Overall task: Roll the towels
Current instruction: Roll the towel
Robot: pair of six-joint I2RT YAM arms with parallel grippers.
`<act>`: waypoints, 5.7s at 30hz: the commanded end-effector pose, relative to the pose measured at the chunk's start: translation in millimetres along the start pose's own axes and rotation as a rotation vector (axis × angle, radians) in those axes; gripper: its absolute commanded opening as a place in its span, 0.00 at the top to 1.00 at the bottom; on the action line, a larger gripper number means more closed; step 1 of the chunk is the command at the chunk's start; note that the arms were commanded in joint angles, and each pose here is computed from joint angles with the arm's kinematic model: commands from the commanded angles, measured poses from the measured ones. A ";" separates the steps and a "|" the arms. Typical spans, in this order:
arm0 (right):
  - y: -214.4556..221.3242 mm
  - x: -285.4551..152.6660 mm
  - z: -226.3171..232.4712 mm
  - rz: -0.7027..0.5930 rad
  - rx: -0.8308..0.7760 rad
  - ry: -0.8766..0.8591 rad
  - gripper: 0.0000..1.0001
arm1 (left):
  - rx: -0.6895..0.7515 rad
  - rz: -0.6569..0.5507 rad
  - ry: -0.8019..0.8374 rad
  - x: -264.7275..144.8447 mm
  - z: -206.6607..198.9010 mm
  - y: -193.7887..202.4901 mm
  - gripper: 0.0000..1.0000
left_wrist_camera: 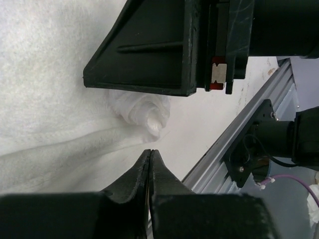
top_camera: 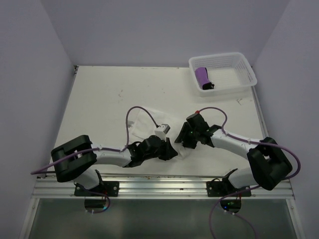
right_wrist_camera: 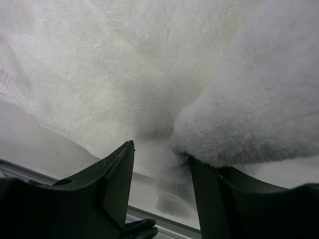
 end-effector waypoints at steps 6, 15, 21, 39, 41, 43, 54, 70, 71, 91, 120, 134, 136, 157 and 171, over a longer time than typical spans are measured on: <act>25.7 15.5 -28.5 0.098 0.021 0.098 0.50 | 0.024 -0.164 0.138 19.6 -39.1 -23.1 1.00; 26.6 14.4 -27.6 0.120 0.001 0.097 0.50 | 0.053 -0.250 0.176 34.5 -47.8 -27.8 1.00; 26.2 9.6 -25.1 0.115 0.010 0.081 0.49 | 0.027 -0.277 0.036 44.8 -23.2 -16.3 1.00; 15.2 -5.1 -5.1 0.091 0.030 0.006 0.43 | -0.267 -0.341 -0.332 25.2 70.8 35.2 1.00; 6.4 -6.7 2.9 0.080 0.015 -0.004 0.42 | -0.278 -0.336 -0.345 23.4 75.5 37.8 1.00; -0.1 -8.3 9.0 0.071 0.008 -0.013 0.42 | -0.296 -0.326 -0.395 22.3 83.7 42.4 1.00; -50.8 -41.5 26.5 -0.011 -0.019 -0.080 0.40 | -0.357 -0.281 -0.442 22.6 102.5 53.6 1.00; -57.3 -138.3 -35.0 -0.298 0.031 0.012 0.47 | -0.338 -0.253 -0.479 25.1 107.8 57.2 1.00; -52.3 -135.3 -39.0 -0.296 0.040 0.015 0.64 | -0.343 -0.252 -0.477 25.3 107.2 57.4 1.00; -40.6 -58.9 -59.0 -0.423 0.130 -0.302 0.85 | -0.394 -0.215 -0.483 14.4 117.2 68.0 1.00; -109.0 -11.7 -29.4 -0.360 0.078 -0.295 1.00 | -0.370 -0.198 -0.501 19.1 117.2 69.8 1.00; -107.2 40.0 -57.7 -0.280 0.074 -0.145 1.00 | -0.344 -0.197 -0.496 11.6 112.5 65.3 1.00; -107.3 39.7 -58.7 -0.280 0.076 -0.143 1.00 | -0.327 -0.215 -0.472 5.1 103.8 57.7 1.00; -102.2 32.1 -55.5 -0.293 0.043 -0.182 1.00 | -0.059 -0.416 -0.084 -25.5 -35.9 -75.9 1.00; -100.1 36.0 -57.4 -0.284 0.041 -0.181 1.00 | 0.095 -0.251 -0.020 60.3 -54.3 -83.1 1.00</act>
Point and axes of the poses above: each gripper's point midway between its finger pads, its own x axis out along the fingers, its own z axis along the line the jaws close on, y = z × x, the point moved 6 cm from there along -x, back along the fingers, and after that the axes turned 9 degrees about -x, right-handed, at the moved point
